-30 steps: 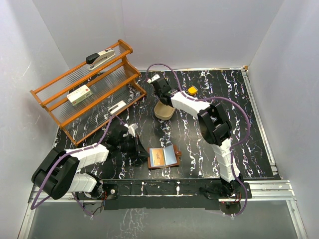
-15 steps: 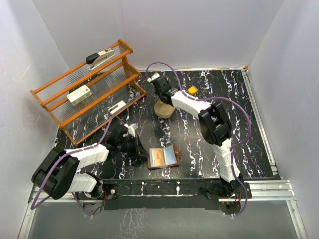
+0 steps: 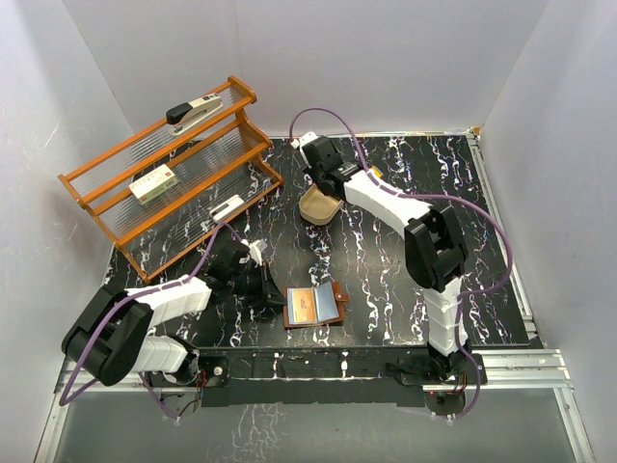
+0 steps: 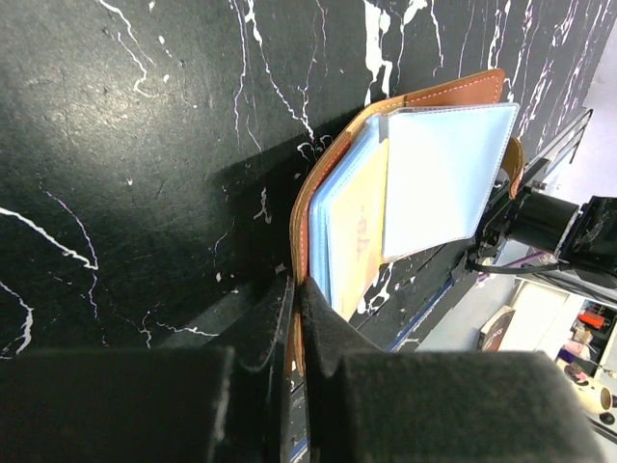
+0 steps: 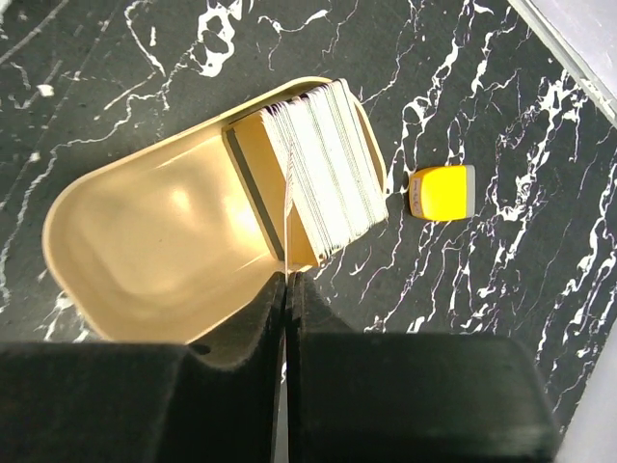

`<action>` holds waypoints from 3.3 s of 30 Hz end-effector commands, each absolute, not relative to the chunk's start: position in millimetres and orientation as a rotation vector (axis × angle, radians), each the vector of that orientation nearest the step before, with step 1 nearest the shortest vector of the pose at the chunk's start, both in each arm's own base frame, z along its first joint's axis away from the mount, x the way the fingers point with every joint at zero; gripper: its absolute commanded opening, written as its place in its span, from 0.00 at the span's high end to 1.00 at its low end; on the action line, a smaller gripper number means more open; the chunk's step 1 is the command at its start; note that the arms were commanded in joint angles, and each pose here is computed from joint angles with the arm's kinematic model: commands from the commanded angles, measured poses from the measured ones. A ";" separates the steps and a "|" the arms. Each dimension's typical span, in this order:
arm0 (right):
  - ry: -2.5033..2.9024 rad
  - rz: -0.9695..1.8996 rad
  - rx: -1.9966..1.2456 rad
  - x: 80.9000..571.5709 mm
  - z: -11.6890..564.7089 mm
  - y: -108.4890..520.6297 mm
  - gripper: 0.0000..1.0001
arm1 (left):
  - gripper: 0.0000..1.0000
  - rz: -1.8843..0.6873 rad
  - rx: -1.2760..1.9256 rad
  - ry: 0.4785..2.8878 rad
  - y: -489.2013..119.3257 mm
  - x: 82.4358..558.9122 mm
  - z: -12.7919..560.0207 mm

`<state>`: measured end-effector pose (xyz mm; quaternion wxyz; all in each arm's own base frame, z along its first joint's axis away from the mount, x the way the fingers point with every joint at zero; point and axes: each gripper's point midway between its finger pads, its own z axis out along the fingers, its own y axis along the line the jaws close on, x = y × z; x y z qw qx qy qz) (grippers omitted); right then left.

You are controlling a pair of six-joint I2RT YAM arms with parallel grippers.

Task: Put the credit cards into the card holder
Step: Pick up the credit card from the storage box.

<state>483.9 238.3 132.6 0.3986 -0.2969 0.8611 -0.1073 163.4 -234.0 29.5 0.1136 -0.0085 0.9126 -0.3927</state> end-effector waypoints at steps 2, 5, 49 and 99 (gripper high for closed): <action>2.167 -0.095 -0.631 461.3 179.9 242.1 1.00 | 0.91 -1.098 -0.006 2.655 -233.8 174.4 40.2; 2.205 -0.011 -0.560 440.9 189.3 240.5 1.00 | 0.84 -1.094 -0.008 2.637 -235.0 178.8 47.5; 2.024 1.586 -0.337 182.7 251.7 296.4 1.00 | 0.81 -1.816 -0.106 2.023 -271.9 174.2 224.1; 2.257 1.209 -0.129 205.6 188.2 264.0 0.54 | 1.00 -1.558 -0.082 2.097 -253.8 177.4 176.0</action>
